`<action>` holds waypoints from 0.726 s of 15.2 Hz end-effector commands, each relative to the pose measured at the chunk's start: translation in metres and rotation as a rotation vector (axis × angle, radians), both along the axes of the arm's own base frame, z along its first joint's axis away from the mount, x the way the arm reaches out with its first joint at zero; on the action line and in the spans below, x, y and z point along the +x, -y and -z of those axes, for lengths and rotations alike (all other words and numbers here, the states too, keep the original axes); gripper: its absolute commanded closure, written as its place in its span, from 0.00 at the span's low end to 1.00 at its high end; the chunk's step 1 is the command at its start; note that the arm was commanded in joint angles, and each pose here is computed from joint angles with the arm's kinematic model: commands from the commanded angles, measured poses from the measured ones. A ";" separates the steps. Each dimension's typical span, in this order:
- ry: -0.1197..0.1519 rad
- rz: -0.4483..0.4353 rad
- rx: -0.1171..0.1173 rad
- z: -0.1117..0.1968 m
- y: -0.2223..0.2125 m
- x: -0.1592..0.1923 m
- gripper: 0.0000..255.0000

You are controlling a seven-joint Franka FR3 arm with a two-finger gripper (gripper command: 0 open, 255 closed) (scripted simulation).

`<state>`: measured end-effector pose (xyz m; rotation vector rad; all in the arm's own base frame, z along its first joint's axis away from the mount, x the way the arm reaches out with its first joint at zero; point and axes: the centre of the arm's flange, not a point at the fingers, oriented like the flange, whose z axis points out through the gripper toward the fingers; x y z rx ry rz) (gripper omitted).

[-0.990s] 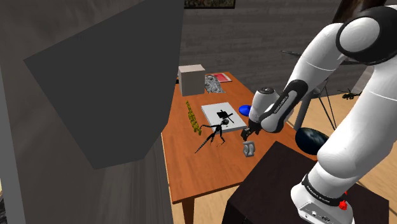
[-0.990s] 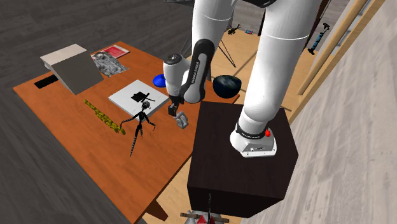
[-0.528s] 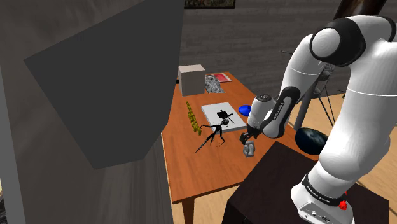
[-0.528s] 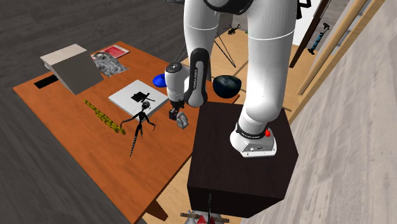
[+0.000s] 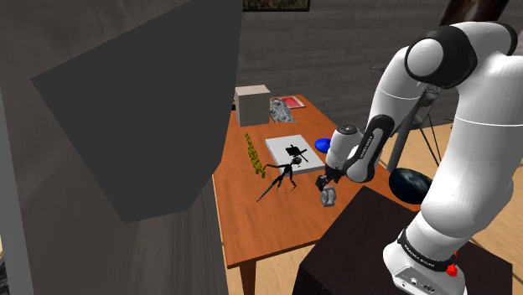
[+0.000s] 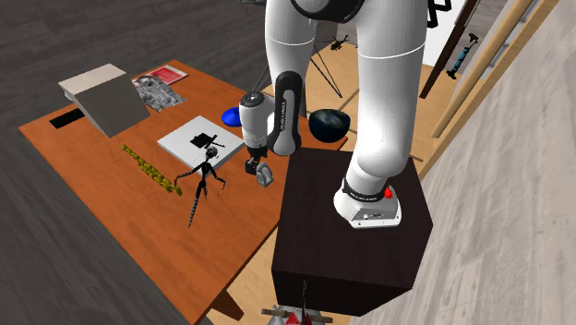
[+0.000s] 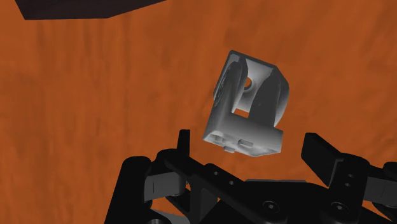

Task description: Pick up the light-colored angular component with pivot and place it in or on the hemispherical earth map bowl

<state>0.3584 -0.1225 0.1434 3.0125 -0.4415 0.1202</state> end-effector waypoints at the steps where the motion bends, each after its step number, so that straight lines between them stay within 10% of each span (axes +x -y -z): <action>1: 0.000 0.000 0.000 0.000 0.000 0.000 1.00; 11: 0.000 0.000 0.000 -0.005 0.000 0.000 1.00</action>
